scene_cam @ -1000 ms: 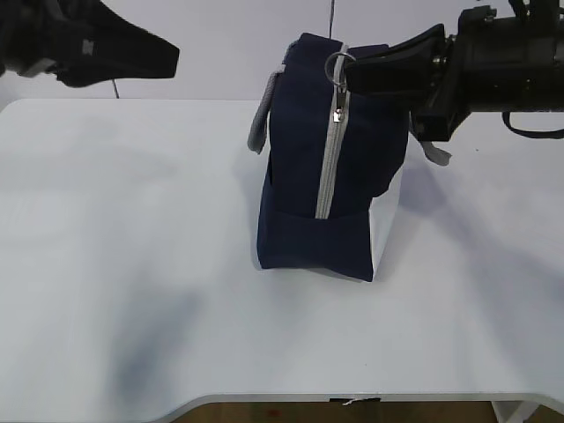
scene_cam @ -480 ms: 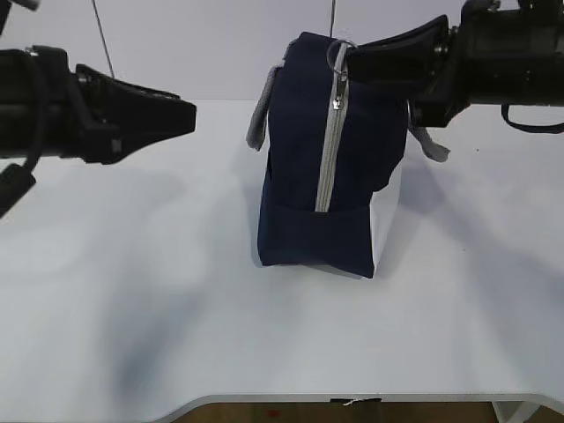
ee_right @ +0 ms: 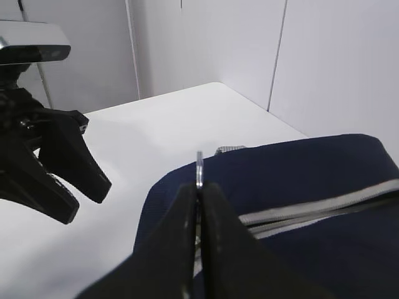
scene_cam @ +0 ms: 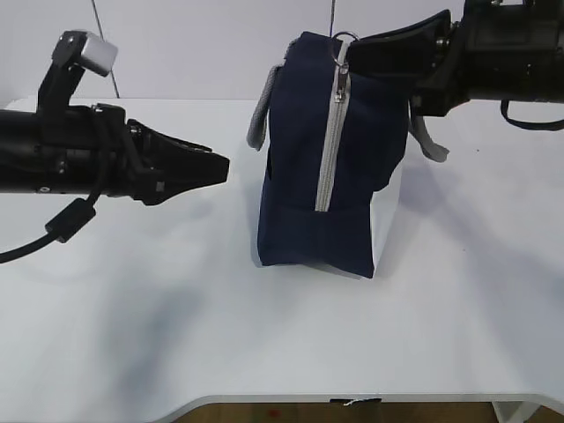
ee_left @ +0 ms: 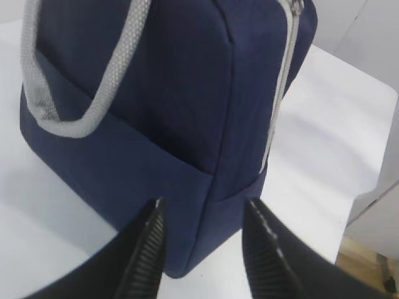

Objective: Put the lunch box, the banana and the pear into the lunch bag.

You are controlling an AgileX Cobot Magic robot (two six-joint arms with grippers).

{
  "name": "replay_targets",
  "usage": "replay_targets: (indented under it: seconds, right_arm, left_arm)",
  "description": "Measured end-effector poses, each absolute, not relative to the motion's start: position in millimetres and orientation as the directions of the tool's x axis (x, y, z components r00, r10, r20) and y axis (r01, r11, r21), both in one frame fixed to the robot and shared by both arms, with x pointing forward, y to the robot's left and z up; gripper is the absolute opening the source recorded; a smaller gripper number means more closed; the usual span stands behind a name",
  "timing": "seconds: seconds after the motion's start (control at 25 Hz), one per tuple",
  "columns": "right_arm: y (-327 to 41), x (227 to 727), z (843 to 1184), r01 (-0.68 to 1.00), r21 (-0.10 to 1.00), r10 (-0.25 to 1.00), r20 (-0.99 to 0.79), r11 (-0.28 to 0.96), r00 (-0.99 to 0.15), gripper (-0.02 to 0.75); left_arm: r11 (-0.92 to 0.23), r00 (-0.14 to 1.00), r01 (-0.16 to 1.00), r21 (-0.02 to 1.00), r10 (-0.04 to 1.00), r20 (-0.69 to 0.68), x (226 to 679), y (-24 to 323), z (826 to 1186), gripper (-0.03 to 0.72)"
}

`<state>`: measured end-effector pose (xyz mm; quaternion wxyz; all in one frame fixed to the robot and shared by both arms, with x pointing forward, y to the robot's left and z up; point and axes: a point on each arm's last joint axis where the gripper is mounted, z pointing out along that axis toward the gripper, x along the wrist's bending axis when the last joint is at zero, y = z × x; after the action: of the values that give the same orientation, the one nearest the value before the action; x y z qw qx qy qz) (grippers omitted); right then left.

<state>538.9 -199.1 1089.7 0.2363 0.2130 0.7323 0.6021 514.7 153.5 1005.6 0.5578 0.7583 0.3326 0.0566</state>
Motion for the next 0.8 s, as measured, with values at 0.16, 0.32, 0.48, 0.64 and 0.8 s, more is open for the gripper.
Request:
replay_targets:
  seconds: [0.16,0.32,0.48,0.64,0.8]
  right_arm:
    - [-199,539,1090,0.041,0.984,0.599,-0.073,0.174,-0.797,0.006]
    - [-199,539,1090,0.044,0.984,0.600,-0.069,0.172,-0.797,0.006]
    - [-199,539,1090,0.044,0.984,0.600,-0.069,0.172,-0.797,0.006]
    - [-199,539,1090,0.056,0.985,0.603,-0.055,0.163,-0.796,0.006]
    - [-199,539,1090,0.059,0.985,0.603,-0.051,0.161,-0.796,0.006]
  left_arm:
    - [-0.174,0.801,0.397,0.901,0.546,-0.247,516,137,1017,0.319]
    - [-0.217,0.793,0.365,0.905,0.582,-0.180,517,119,1024,0.319]
    - [-0.230,0.793,0.345,0.910,0.590,-0.152,519,108,1029,0.320]
    - [-0.242,0.783,0.359,0.901,0.604,-0.150,524,104,1023,0.320]
    - [-0.240,0.781,0.368,0.898,0.604,-0.159,524,103,1021,0.320]
